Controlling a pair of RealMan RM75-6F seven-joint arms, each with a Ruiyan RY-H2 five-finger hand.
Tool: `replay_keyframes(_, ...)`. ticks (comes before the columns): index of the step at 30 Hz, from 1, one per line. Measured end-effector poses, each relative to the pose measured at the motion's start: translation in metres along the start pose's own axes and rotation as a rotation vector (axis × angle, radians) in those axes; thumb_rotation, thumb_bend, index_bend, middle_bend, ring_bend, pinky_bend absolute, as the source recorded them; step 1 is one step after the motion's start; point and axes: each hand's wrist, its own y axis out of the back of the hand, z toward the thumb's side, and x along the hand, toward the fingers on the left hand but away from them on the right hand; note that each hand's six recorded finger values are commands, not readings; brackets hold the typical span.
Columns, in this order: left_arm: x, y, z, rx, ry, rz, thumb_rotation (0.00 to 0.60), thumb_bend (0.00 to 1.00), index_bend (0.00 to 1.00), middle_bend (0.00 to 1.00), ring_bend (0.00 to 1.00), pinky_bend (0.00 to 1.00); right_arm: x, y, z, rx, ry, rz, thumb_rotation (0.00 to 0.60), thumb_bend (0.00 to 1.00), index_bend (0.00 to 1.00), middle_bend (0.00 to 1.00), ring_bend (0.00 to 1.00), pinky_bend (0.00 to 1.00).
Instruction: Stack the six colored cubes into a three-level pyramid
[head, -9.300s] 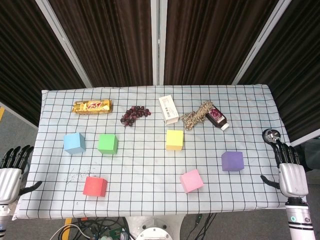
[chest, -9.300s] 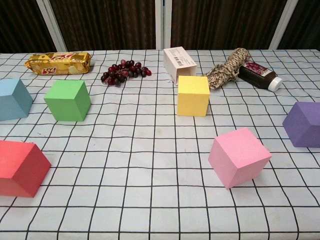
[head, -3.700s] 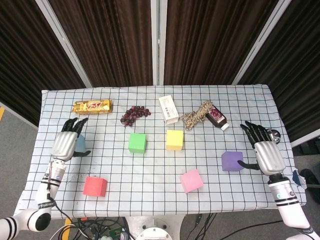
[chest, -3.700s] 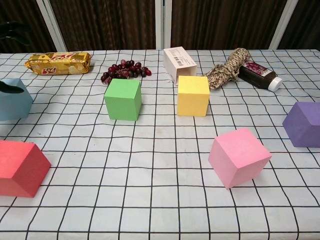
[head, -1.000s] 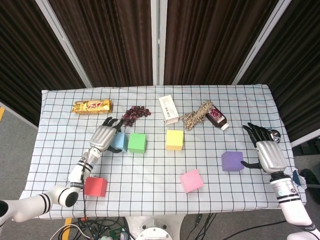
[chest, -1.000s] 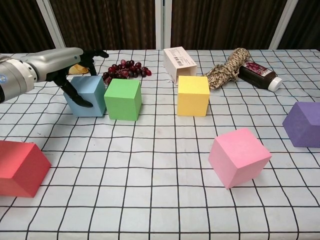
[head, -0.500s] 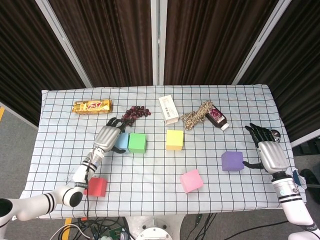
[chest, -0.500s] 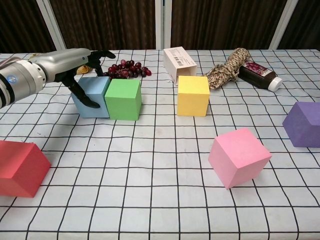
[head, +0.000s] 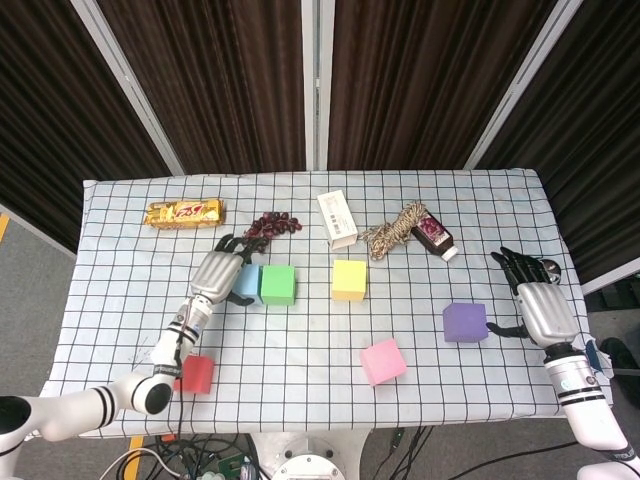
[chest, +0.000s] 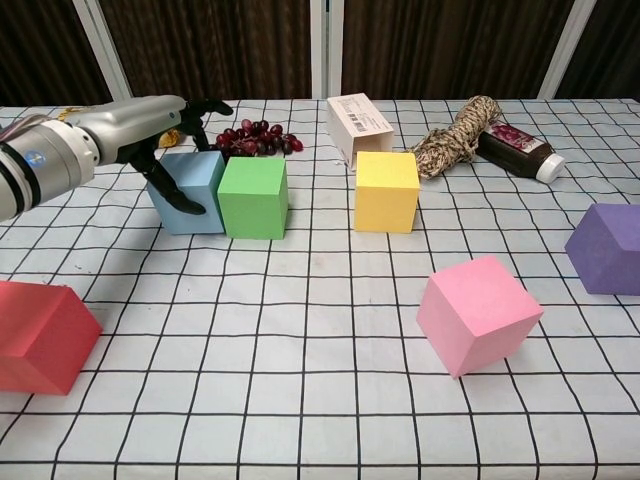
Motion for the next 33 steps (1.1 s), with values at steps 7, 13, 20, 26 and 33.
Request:
replay_keyframes(7, 0.0002, -0.0042, 0.0, -0.005, 0.009, 0.001, 0.6, 0.02, 0.01, 0.48, 0.1, 0.04, -0.0003, -0.0015, -0.0003, 0.002, -0.003, 0.007, 0.6, 0.03, 0.0, 0.0, 0.0, 0.0)
replay_keyframes(13, 0.001, -0.0037, 0.0017, -0.003, 0.007, 0.012, 0.6, 0.02, 0.01, 0.48, 0.1, 0.04, 0.0001, -0.0006, -0.0003, -0.003, -0.002, 0.007, 0.6, 0.03, 0.0, 0.0, 0.0, 0.0)
replay_keyframes(20, 0.0013, -0.0046, 0.0033, -0.011, 0.006, 0.01, 0.6, 0.02, 0.01, 0.47, 0.1, 0.04, 0.0005, -0.0013, -0.0007, -0.003, -0.003, 0.011, 0.6, 0.03, 0.0, 0.0, 0.0, 0.0)
replay_keyframes(26, 0.0017, -0.0063, 0.002, -0.015, 0.013, 0.01, 0.6, 0.02, 0.01, 0.47, 0.1, 0.04, 0.0011, -0.0026, -0.0002, -0.016, 0.003, 0.032, 0.6, 0.04, 0.0, 0.0, 0.0, 0.0)
replay_keyframes(33, 0.0016, -0.0061, 0.0012, -0.018, 0.015, 0.008, 0.6, 0.03, 0.01, 0.47, 0.1, 0.04, 0.0003, -0.0026, -0.0009, -0.018, 0.0, 0.034, 0.6, 0.03, 0.0, 0.0, 0.0, 0.0)
